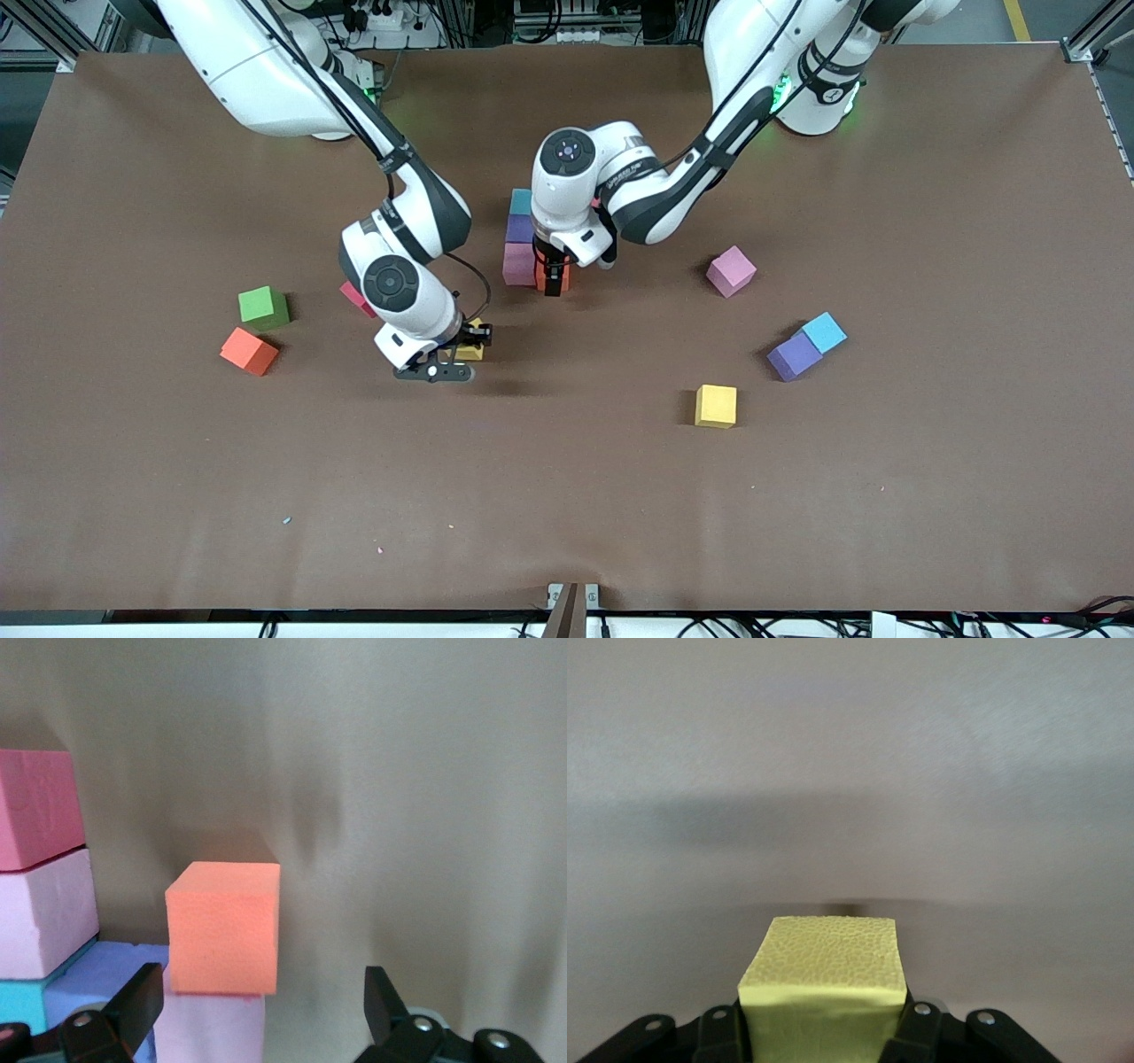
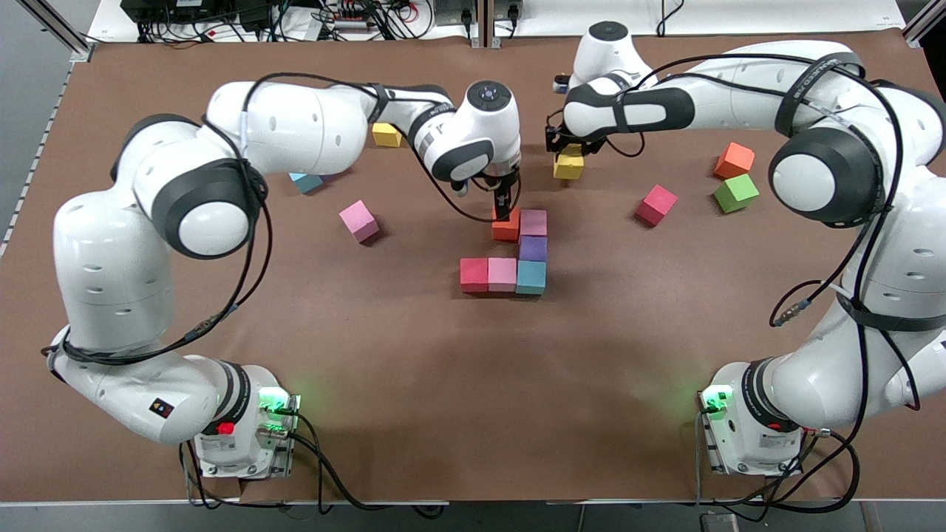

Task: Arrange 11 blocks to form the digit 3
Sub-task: 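Release the orange cube on the cluster while the right gripper carries yellow, then grasp the light pink cube with the left gripper while the right gripper lowers yellow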

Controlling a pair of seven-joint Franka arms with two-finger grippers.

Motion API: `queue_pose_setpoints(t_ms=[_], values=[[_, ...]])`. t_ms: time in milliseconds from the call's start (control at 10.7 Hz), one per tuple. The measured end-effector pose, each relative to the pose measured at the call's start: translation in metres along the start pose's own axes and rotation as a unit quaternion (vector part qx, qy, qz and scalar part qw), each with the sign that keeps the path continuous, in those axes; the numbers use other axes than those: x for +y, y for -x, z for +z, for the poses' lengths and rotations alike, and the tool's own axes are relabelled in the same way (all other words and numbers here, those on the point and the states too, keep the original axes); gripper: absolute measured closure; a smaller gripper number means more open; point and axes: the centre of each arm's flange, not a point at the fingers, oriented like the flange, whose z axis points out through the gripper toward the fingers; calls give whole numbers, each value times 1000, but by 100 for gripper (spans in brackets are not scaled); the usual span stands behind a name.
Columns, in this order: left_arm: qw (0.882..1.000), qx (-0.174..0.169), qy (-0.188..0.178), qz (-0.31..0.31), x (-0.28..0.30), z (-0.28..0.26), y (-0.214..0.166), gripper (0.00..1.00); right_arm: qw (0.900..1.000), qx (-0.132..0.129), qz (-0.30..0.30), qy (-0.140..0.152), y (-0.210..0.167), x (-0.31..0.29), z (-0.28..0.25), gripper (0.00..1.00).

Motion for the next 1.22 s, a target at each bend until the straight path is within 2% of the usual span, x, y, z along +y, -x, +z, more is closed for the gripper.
queue_pose_setpoints(t_ms=[281,468,749,1029,1217], values=[[1000,3,19,13,27,-29,-19,0,1000,-9,-17,5,30,-45,18,46],[999,10,22,37,68,-31,-59,0,999,-16,-39,11,56,-75,28,46],[994,28,17,106,130,-33,-138,0,999,-19,-46,14,64,-83,31,46],[976,36,10,216,170,-37,-204,0,998,-24,-47,18,67,-82,36,46],[962,50,-28,269,175,-32,-231,0,998,-28,-48,20,70,-81,39,46]])
